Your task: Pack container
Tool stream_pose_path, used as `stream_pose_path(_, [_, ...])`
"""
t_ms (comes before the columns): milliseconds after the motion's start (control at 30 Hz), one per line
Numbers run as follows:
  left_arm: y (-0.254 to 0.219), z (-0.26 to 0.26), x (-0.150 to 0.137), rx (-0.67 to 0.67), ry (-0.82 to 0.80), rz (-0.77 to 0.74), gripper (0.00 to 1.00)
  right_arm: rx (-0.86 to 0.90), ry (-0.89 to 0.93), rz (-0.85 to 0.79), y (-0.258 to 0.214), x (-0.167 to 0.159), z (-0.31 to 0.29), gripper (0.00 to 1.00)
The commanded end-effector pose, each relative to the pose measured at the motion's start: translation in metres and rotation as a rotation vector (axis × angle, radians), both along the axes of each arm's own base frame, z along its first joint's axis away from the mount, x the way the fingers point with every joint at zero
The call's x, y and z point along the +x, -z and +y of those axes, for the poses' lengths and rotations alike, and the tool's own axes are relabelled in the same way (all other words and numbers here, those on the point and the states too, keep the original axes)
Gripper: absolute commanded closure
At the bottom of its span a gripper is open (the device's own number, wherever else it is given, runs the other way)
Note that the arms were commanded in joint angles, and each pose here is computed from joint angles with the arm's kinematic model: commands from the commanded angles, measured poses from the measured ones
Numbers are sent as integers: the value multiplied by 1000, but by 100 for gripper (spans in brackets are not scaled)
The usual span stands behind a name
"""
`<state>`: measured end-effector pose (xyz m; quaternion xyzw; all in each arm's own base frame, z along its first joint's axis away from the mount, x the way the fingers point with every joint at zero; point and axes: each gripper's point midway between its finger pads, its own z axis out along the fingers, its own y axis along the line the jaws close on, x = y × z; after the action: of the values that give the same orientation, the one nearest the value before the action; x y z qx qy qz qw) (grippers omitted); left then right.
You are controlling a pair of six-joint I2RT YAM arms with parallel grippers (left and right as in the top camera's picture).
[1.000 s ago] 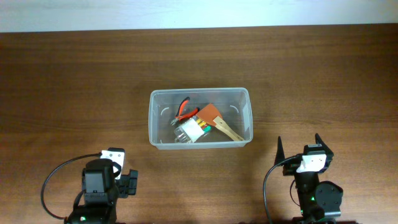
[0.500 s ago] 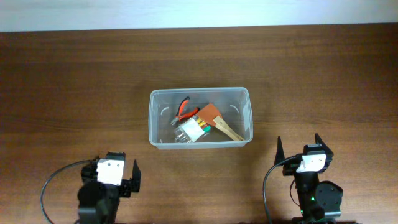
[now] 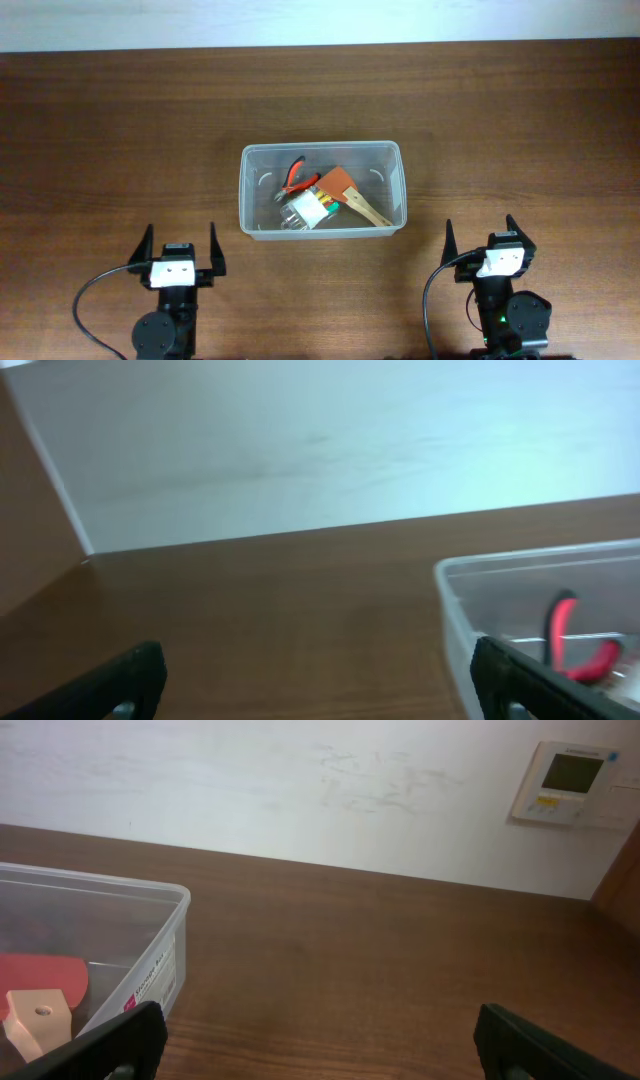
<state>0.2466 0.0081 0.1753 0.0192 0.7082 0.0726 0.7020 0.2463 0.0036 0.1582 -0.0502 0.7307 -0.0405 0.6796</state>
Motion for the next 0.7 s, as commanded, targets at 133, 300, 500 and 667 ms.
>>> stream_pose_path(133, [13,23,-4,-96,-142,36,1,12,-3,9,3,0,1,1])
stream_pose_path(300, [13,11,-2,-98,-69,41,1,12,-3,9,3,0,1,2])
stream_pose_path(500, [13,9,-2,-98,-56,42,1,12,-3,9,3,0,1,1])
stream_pose_path(667, [13,9,-2,-98,-56,42,1,12,-3,9,3,0,1,1])
